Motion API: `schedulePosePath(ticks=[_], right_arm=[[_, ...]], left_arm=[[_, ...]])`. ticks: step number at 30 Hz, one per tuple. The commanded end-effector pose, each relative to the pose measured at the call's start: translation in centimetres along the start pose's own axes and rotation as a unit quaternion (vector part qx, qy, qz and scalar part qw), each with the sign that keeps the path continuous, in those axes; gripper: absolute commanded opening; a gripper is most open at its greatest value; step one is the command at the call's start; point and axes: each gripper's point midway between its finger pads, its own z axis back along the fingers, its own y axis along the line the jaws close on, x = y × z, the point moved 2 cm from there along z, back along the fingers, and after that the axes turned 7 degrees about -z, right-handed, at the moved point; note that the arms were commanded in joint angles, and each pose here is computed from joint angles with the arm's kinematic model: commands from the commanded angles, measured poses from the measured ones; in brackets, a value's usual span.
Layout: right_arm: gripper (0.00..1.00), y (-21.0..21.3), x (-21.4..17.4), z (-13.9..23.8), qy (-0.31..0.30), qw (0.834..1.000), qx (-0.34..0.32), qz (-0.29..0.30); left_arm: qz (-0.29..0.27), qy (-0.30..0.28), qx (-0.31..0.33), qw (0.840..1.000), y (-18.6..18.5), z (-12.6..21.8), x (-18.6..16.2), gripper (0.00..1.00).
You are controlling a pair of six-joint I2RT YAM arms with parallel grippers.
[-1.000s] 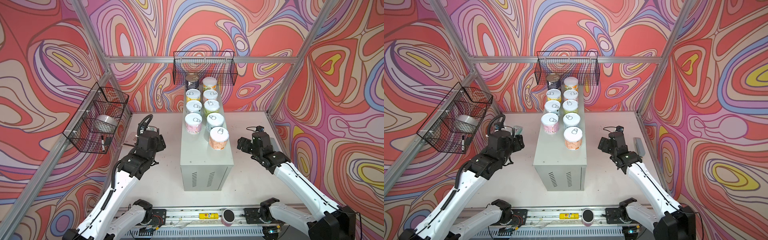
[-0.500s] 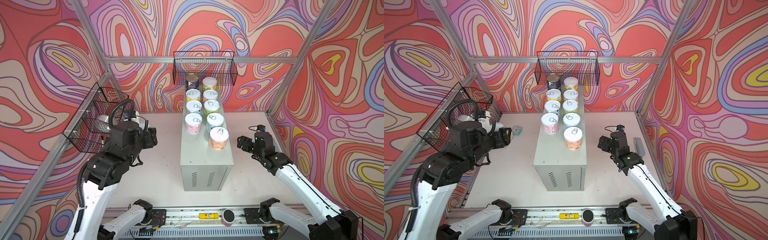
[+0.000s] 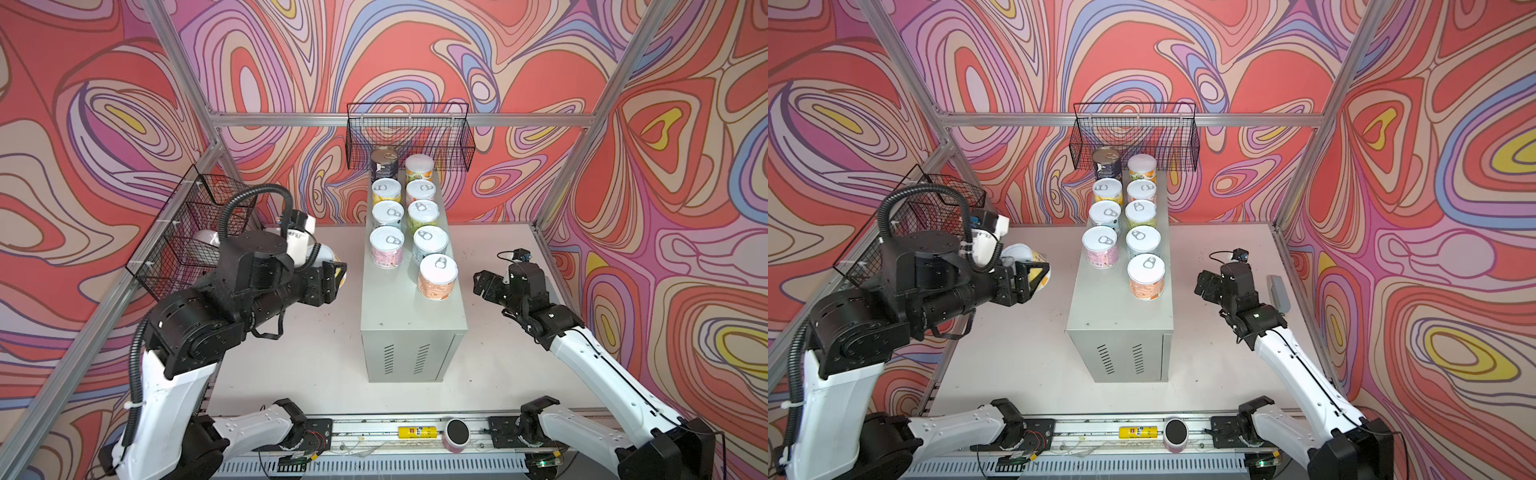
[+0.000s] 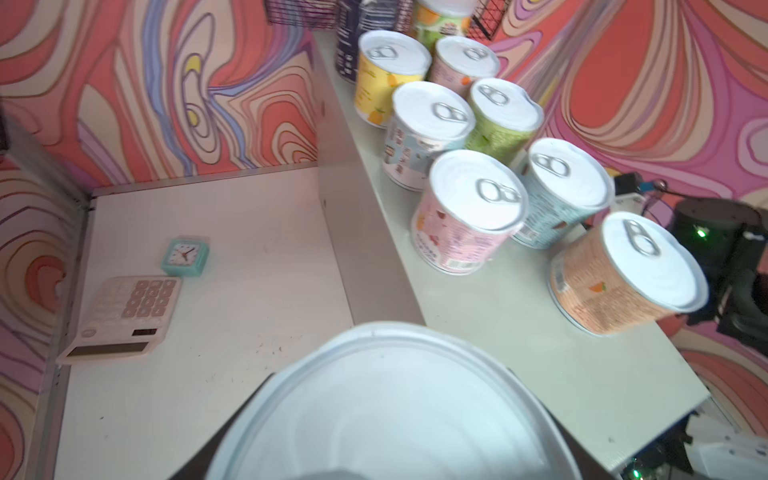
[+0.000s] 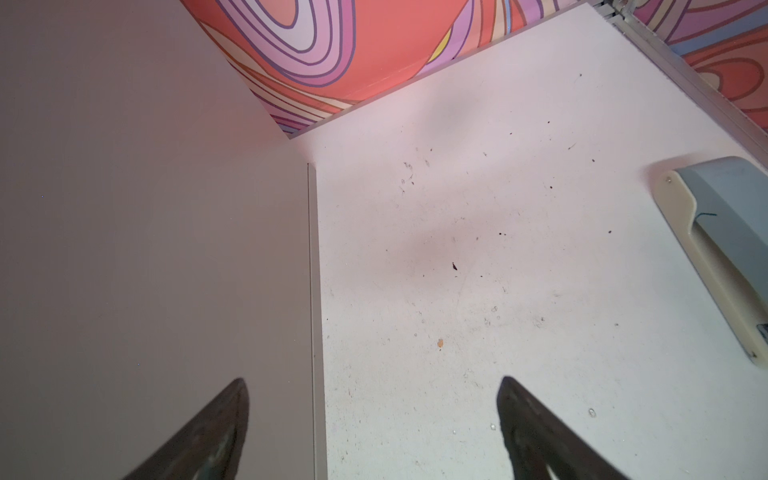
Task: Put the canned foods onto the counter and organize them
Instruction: 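Carry the yellow can with the left gripper over the cabinet top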
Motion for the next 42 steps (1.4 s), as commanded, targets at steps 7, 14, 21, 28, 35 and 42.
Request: schedulePosePath(ticks=[7,14,21,28,35,42], right_arm=[[0.96,-0.2,0.5,0.7,-0.011,1.000,-0.002,0.005],[0.97,-0.5,0.5,0.8,-0.013,1.000,-0.004,0.005],[0.97,-0.5,0.3,0.7,-0.010,1.000,-0.001,0.004],[0.97,-0.4,0.2,0.5,-0.005,1.000,0.000,0.004],[0.97,-0.2,0.1,0.5,-0.005,1.000,0.008,0.001],[0.97,-0.3,0.1,0.7,-0.004,1.000,0.007,0.004]], left_arm=[[-0.076,0.012,0.001,0.997,-4.2,-3.2,1.3,0.00],[-0.099,0.030,-0.011,0.995,-6.3,-4.9,1.0,0.00],[-0.104,0.054,-0.030,0.993,-7.4,-5.8,0.2,0.00],[-0.110,0.082,-0.045,0.990,-8.3,-6.7,-0.9,0.00],[-0.107,0.083,-0.044,0.990,-8.3,-6.8,-1.2,0.00],[-0.113,0.083,-0.047,0.989,-8.5,-7.3,-1.3,0.00]])
